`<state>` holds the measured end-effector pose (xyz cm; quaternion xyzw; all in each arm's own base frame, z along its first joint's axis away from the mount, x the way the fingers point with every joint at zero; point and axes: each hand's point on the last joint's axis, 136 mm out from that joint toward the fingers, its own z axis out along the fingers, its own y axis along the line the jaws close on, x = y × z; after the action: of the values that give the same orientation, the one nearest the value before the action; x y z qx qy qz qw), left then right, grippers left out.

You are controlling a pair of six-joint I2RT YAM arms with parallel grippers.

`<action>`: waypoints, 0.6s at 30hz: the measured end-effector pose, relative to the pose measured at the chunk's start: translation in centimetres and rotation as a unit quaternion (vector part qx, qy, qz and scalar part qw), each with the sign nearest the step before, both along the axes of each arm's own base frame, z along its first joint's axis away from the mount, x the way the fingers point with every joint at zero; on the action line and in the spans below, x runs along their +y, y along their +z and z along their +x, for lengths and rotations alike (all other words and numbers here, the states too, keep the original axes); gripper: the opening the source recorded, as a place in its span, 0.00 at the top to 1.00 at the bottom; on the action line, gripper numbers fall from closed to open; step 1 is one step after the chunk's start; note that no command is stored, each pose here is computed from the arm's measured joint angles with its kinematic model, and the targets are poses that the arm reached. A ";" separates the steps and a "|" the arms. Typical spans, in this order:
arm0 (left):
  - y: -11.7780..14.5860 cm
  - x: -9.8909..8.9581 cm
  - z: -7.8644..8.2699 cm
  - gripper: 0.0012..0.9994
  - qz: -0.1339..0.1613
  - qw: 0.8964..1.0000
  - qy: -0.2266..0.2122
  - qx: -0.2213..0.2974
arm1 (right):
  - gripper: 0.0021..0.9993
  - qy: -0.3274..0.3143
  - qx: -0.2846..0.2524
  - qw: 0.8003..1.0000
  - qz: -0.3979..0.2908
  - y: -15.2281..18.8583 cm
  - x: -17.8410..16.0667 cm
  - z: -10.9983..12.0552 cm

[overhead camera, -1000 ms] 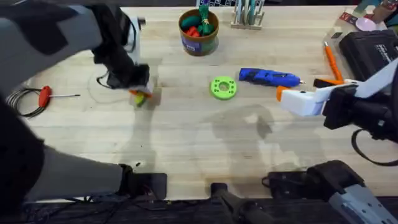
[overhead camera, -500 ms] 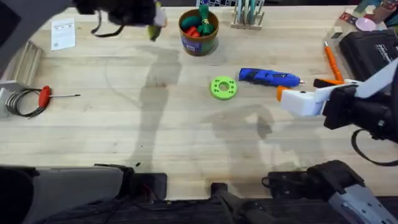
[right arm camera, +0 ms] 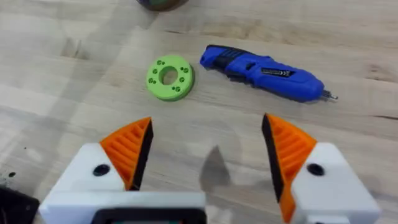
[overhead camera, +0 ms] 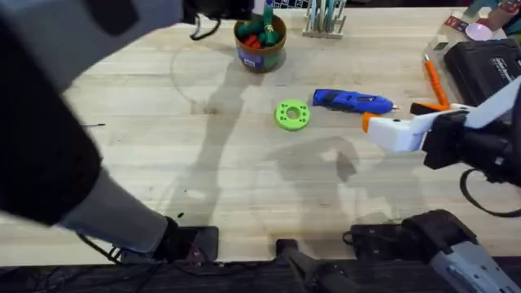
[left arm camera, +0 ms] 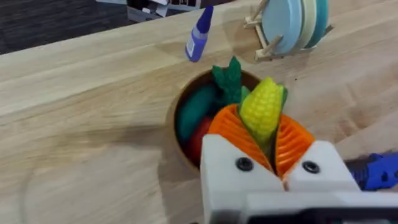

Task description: Pick up the gripper from the table and insert it into the empty holder that is missing its gripper. Then pick up a screw, insert it into the mounting hole, and use the screwdriver to tighten it. Finally, clean up the table by picking up the vegetable and placing it into the bucket.

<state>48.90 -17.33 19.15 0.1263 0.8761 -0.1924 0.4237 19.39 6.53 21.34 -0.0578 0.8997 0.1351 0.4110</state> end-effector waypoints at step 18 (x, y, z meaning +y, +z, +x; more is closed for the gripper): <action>-2.7 -1.4 1.5 0.05 -0.009 1.000 -0.007 0.003 | 0.01 0.000 0.000 1.000 0.000 0.0 0.0 0.0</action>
<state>50.38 -18.69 16.42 0.1283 0.8747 -0.2036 0.4206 19.39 6.53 21.34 -0.0579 0.8997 0.1352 0.4110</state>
